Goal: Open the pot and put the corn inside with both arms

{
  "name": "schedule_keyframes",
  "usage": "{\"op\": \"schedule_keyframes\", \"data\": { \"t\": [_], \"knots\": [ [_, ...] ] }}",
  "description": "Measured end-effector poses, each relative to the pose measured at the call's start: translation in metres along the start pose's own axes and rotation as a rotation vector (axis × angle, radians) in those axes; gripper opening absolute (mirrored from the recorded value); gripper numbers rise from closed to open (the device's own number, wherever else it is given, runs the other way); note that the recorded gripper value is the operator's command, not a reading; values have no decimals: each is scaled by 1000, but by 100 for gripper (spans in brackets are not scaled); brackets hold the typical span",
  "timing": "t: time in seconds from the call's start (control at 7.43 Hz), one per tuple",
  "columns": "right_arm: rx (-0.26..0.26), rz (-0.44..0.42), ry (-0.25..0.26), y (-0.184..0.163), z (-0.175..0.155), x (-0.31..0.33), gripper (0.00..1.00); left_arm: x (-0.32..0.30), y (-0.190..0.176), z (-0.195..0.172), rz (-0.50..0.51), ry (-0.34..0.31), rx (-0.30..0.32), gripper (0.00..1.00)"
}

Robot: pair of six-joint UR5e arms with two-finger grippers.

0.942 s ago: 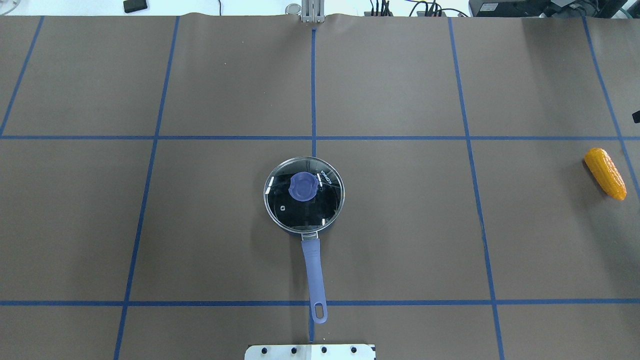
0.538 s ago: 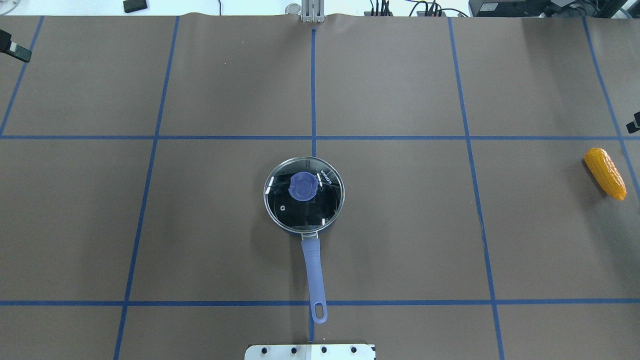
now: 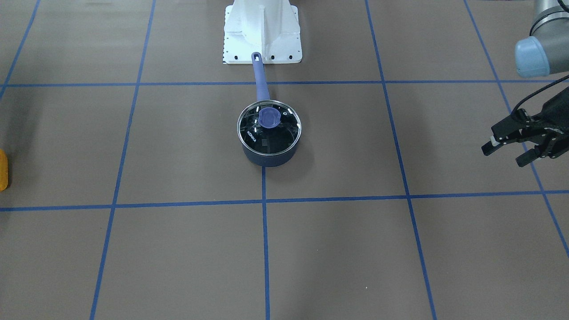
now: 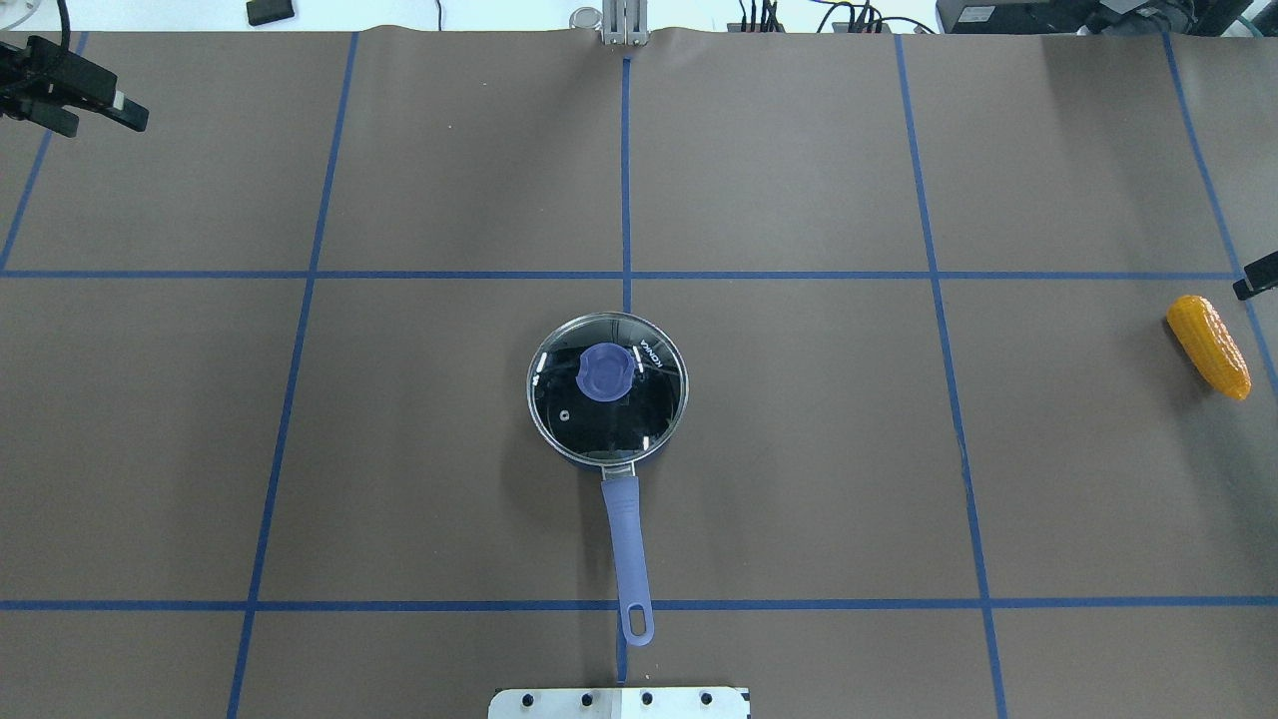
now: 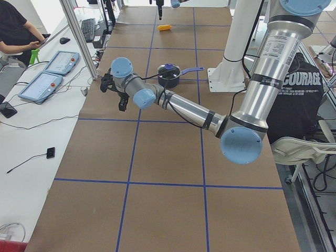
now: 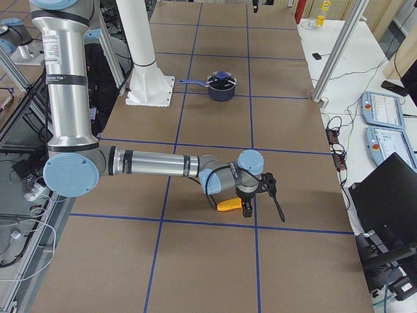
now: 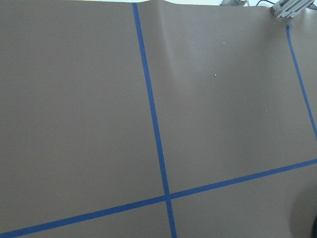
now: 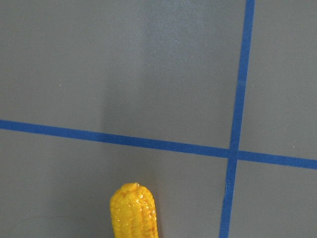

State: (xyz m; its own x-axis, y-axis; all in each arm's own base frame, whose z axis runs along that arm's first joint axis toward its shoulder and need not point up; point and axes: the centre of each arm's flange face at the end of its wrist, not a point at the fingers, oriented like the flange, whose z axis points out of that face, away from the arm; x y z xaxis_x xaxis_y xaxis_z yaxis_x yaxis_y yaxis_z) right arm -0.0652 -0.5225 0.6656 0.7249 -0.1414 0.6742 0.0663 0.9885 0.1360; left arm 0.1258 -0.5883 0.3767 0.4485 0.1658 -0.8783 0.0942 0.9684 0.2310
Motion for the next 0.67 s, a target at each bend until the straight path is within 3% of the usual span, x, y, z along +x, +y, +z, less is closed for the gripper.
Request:
{"op": "schedule_keyframes", "data": {
  "t": [0.67],
  "knots": [
    [-42, -45, 32, 13, 31, -12, 100, 39, 11, 17, -18, 1, 0, 98]
  ]
}}
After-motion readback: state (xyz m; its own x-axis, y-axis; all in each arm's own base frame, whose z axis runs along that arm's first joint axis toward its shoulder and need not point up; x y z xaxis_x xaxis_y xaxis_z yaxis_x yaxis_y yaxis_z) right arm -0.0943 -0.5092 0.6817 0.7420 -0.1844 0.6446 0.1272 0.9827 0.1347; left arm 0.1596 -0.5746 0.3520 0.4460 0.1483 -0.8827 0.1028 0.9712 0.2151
